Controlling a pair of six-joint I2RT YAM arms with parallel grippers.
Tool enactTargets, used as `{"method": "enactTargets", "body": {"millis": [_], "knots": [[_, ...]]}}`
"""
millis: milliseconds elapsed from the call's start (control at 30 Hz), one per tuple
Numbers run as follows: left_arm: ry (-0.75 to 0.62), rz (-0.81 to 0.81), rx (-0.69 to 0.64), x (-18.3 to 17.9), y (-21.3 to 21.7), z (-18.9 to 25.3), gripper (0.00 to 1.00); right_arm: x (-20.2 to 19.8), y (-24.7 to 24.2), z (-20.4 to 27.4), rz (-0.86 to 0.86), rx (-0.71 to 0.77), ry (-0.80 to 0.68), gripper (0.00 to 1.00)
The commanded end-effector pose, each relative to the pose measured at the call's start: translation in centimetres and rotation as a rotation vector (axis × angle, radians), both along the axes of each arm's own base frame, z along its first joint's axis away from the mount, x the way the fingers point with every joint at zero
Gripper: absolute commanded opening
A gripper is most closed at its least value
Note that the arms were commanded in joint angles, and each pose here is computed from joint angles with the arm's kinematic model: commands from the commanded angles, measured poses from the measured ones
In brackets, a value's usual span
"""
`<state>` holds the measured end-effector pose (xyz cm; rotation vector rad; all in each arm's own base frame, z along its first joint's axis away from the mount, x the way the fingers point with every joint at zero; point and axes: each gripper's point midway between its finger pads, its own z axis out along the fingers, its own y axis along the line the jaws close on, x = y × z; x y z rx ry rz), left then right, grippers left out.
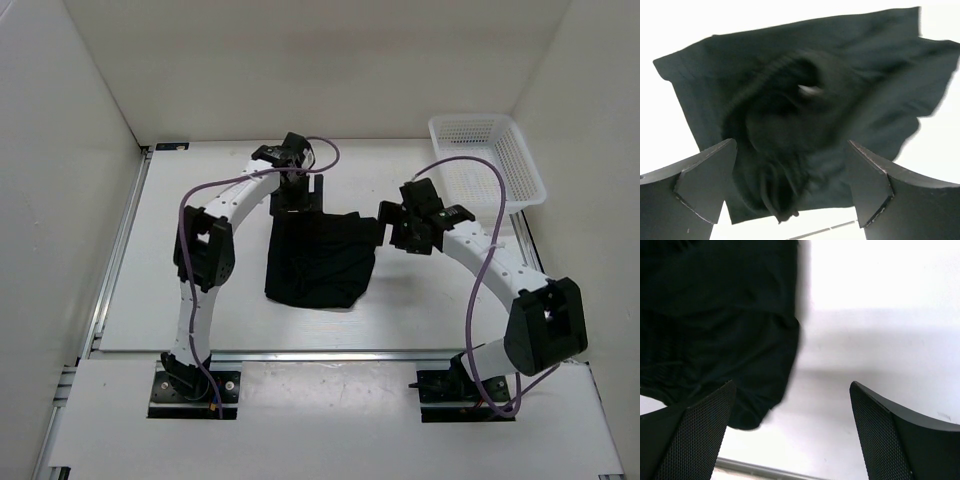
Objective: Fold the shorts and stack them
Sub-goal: Fold the shorts
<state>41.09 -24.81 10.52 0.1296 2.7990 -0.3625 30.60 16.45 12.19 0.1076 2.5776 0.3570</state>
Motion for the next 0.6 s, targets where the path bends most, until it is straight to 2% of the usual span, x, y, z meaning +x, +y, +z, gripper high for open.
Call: {"method": "enactTargets", "body": {"millis": [0, 67, 133, 167, 267, 300, 567], "knots": [[0.005, 0.034, 0.102, 1.0, 2.2, -1.6, 0.99, -0.9, -0.9, 1.3, -0.015, 0.003, -0.026, 0.99], [0.034, 0.024, 0.089, 0.7, 1.8, -2.4, 0.98, -1.3, -1.2, 1.1, -0.019, 0.006, -0.014, 0.99], [0.059, 0.014, 0.073, 0.6, 1.3, -3.2, 0.85, -1.5, -1.3, 1.0, -0.019, 0.002, -0.006, 0.99], [0.064, 0.010, 0.064, 0.5, 1.2, -3.2, 0.61, -1.5, -1.3, 1.0, -0.019, 0.002, -0.006, 0.99], [0.042, 0.011, 0.055, 0.4, 1.2, -2.0, 0.14, -1.7, -1.4, 1.6, -0.019, 0.007, -0.017, 0.99], [0.031, 0.011, 0.049, 0.5, 1.2, -1.4, 0.10, -1.4, -1.5, 2.0, -0.024, 0.005, -0.030, 0.99], [-0.025, 0.039, -0.024, -2.9, 2.7, 6.7, 0.10, -1.1, -1.9, 3.4, -0.032, 0.004, -0.060, 0.99]]}}
